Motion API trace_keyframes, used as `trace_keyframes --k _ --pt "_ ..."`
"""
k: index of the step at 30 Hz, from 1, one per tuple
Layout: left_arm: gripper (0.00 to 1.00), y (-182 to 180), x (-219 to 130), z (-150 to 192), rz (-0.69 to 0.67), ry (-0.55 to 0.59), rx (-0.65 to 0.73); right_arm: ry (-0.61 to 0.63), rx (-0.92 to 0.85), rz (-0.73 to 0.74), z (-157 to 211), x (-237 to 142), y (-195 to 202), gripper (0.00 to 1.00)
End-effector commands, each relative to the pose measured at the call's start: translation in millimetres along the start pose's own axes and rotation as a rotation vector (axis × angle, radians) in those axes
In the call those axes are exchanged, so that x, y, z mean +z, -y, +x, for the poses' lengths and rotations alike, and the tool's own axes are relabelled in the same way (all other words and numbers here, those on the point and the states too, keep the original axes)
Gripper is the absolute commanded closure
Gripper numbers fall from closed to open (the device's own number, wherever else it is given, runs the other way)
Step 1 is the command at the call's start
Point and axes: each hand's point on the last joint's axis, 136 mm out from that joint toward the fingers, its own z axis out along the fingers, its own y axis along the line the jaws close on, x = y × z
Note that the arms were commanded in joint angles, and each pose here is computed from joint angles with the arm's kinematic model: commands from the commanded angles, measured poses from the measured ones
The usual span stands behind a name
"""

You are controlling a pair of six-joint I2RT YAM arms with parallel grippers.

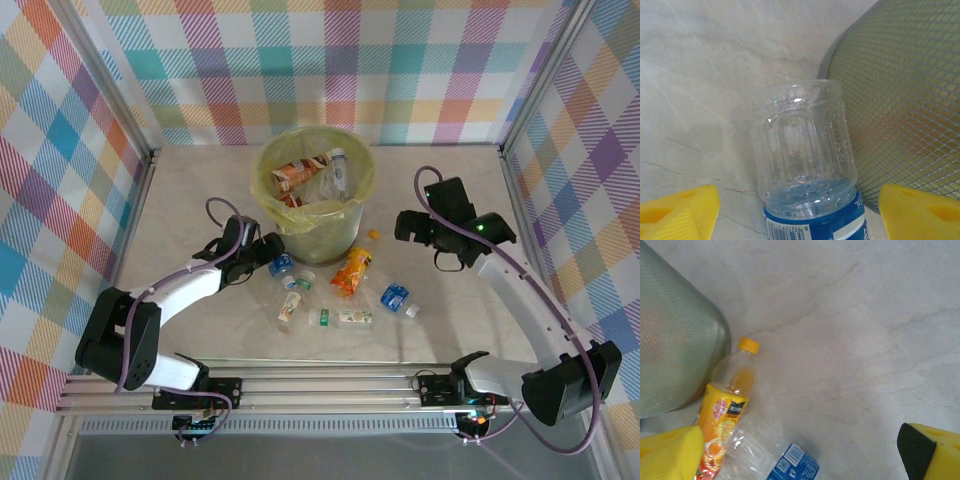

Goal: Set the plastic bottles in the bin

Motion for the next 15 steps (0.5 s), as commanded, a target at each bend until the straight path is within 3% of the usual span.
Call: trace_keyframes --k 1,15 --pt "0.17 1.3 8.1 -0.5 0.022 -0.007 -0.024 0.051 0.079 -0.011 -5.1 -2.9 6.4 0.00" --pt "0.22 -19.0 31.1 11.7 -0.043 -0.064 -0.056 0.022 0.108 -0.030 1.0 6.9 9.6 0.00"
